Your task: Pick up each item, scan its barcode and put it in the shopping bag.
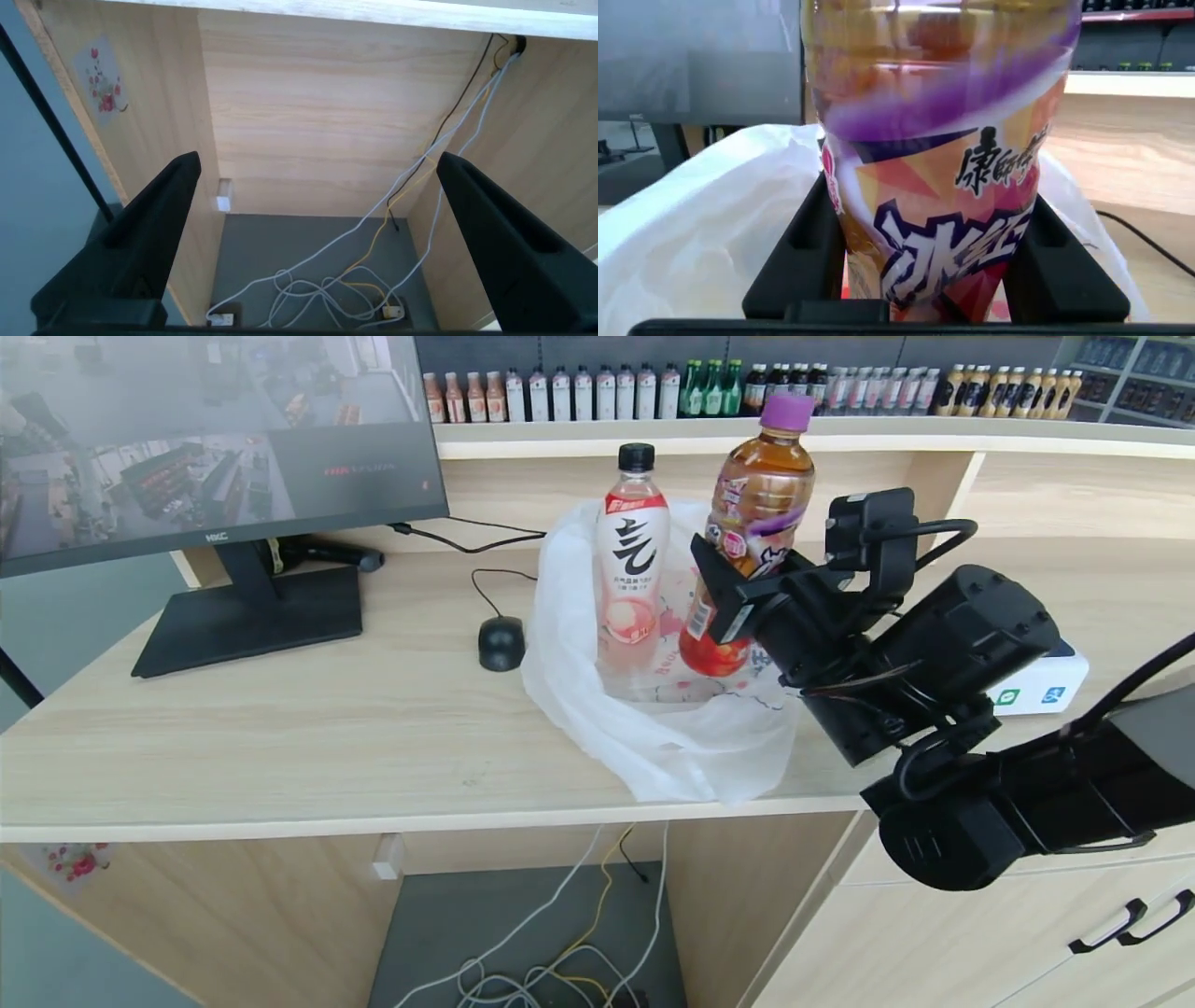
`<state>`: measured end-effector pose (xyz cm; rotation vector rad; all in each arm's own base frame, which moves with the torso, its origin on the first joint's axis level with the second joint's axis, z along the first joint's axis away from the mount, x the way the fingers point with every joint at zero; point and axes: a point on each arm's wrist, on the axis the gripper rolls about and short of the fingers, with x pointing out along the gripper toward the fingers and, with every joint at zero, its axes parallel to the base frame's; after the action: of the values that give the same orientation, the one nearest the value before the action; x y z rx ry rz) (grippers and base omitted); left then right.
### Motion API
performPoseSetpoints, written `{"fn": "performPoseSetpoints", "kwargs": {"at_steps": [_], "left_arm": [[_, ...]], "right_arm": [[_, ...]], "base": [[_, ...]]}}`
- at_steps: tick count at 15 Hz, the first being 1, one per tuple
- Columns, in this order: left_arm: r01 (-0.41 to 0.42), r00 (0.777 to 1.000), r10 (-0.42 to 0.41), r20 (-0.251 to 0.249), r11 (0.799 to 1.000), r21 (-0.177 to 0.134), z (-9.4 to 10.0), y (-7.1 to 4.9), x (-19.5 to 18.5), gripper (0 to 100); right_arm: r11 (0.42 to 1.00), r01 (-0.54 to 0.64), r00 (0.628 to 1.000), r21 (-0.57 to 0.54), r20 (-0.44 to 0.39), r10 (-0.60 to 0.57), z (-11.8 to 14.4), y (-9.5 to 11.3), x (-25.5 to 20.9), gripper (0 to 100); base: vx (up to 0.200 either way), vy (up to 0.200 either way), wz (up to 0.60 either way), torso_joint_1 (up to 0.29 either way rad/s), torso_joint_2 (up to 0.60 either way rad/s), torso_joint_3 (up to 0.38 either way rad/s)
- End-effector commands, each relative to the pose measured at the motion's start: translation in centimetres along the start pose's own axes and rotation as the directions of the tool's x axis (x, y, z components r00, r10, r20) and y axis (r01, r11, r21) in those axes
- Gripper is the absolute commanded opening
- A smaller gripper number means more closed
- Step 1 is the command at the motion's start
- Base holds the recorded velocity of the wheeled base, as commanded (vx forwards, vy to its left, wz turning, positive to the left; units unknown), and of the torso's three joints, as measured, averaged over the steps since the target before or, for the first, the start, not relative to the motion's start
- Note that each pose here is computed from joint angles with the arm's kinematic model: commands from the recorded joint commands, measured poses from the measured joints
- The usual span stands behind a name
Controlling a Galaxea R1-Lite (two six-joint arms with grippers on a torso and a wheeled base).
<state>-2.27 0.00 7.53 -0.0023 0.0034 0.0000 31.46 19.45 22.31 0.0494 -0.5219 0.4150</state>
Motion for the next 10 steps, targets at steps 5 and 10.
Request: {"fn": "performPoseSetpoints", "kwargs": {"at_steps": [5,10], "left_arm": [[0.0,1.0,0.0,0.0,1.0,-0.002,0.0,0.0,0.0,100],[0.0,1.0,0.0,0.0,1.0,-0.001,0.0,0.0,0.0,100]], "right_arm": [[1.0,0.016,0.999,-0.019,-0.048,-0.017,-2.2,-0.7,0.1,0],[1.0,0.014,0.996,-0.025,-0.089,-0.016,-3.0,-0.9,-0.7,0]], "base": [[0.0,0.0,0.0,0.0,0.0,0.0],[0.0,0.0,0.0,0.0,0.0,0.0]]}}
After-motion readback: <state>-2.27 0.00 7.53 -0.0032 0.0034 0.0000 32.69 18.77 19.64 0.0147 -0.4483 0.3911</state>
